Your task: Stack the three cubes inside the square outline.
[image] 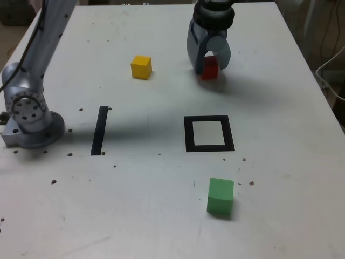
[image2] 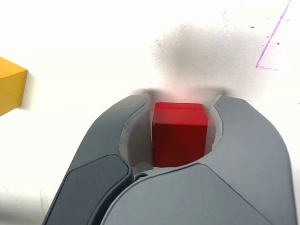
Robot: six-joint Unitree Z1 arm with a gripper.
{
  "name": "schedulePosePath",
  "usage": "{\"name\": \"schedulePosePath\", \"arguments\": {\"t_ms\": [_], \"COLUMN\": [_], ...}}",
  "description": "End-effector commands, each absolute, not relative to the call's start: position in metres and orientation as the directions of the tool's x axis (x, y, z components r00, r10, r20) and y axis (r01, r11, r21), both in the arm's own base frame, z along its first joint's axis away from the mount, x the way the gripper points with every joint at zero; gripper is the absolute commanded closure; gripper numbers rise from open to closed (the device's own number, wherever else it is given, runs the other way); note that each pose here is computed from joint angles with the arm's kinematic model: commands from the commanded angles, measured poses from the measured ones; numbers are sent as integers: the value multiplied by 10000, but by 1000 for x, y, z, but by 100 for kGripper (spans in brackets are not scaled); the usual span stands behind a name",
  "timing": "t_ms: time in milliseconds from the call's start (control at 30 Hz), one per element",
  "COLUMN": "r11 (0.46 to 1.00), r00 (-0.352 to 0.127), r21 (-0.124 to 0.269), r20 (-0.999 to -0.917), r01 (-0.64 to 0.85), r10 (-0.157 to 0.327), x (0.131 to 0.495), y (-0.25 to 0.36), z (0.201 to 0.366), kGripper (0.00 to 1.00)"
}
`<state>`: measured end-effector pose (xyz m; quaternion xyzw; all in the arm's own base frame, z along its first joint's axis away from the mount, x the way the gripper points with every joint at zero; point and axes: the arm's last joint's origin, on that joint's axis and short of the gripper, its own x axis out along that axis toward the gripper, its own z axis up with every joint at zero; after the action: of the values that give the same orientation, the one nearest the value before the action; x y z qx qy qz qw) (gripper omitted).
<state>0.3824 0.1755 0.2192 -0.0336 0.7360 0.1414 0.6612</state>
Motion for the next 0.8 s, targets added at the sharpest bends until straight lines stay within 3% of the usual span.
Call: {"name": "schedulePosePath", "arguments": {"t_ms": [0, 367, 767], "r11": [9580, 9707, 9787], "r00": [-1186, -829, -222], "r21": [1665, 1823, 1958], "r20": [-9827, -9818, -9806], "r01": [-2334, -1564, -616], "r10": [1419, 1710, 1948], "x": [379, 364, 346], "y": [174, 133, 45], "z": [226, 265, 292], "kGripper": [62, 62, 62]}}
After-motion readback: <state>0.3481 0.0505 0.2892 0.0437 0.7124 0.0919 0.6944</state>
